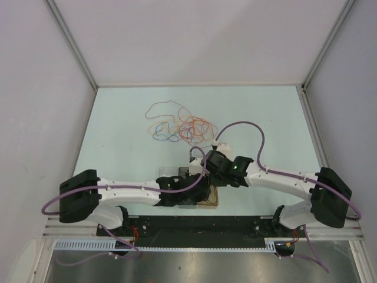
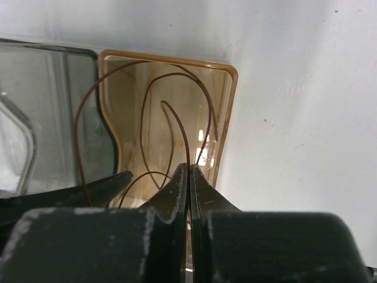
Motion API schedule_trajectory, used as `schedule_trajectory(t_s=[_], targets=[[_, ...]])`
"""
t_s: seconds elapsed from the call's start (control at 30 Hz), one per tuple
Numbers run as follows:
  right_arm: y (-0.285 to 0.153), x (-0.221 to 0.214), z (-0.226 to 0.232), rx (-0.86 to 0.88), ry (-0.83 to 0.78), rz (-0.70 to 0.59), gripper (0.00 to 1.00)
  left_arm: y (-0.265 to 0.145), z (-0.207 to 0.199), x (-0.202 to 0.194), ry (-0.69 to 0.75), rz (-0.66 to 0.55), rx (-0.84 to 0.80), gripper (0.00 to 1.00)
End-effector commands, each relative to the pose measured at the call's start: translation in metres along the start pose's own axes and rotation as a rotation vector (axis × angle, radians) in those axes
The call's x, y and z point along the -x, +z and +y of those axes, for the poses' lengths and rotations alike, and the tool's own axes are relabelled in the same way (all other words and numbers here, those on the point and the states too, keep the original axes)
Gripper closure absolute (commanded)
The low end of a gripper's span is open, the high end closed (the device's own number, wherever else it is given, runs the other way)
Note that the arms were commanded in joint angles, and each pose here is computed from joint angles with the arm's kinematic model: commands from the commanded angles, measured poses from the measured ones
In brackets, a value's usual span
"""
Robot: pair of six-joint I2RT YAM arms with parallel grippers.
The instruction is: Untangle the cables
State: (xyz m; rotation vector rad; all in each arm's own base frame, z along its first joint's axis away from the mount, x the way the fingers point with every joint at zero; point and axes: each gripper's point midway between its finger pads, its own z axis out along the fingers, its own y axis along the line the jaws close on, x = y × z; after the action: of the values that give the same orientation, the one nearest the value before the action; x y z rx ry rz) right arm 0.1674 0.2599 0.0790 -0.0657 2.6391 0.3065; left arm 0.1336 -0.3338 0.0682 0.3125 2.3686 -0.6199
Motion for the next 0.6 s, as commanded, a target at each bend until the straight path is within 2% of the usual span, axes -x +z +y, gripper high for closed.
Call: schedule_trajectory(t_s=[0.0,0.1,0.17,0.33,0.4,0.57], targets=[[-0.019,0.018,0.020,0.111,0.029,-0.063,1.00,-0.023,-0.023,0.036,-0.045,-0.080,-0.054,0.47],[-0.024,0.023,0.019,0.130,0.035,-0.070,0.99,-0.031,-0.019,0.046,-0.007,-0.079,-0.006,0.38],[-0.028,0.025,0.018,0.141,0.032,-0.070,0.94,-0.037,-0.020,0.054,0.001,-0.094,0.008,0.34],[-0.041,0.034,0.021,0.179,0.029,-0.088,0.71,-0.052,-0.016,0.074,0.013,-0.118,0.049,0.22],[-0.045,0.037,0.022,0.191,0.028,-0.097,0.63,-0.058,-0.012,0.085,0.003,-0.137,0.064,0.20],[-0.053,0.044,0.024,0.213,0.031,-0.114,0.55,-0.064,0.004,0.105,-0.004,-0.170,0.078,0.17]])
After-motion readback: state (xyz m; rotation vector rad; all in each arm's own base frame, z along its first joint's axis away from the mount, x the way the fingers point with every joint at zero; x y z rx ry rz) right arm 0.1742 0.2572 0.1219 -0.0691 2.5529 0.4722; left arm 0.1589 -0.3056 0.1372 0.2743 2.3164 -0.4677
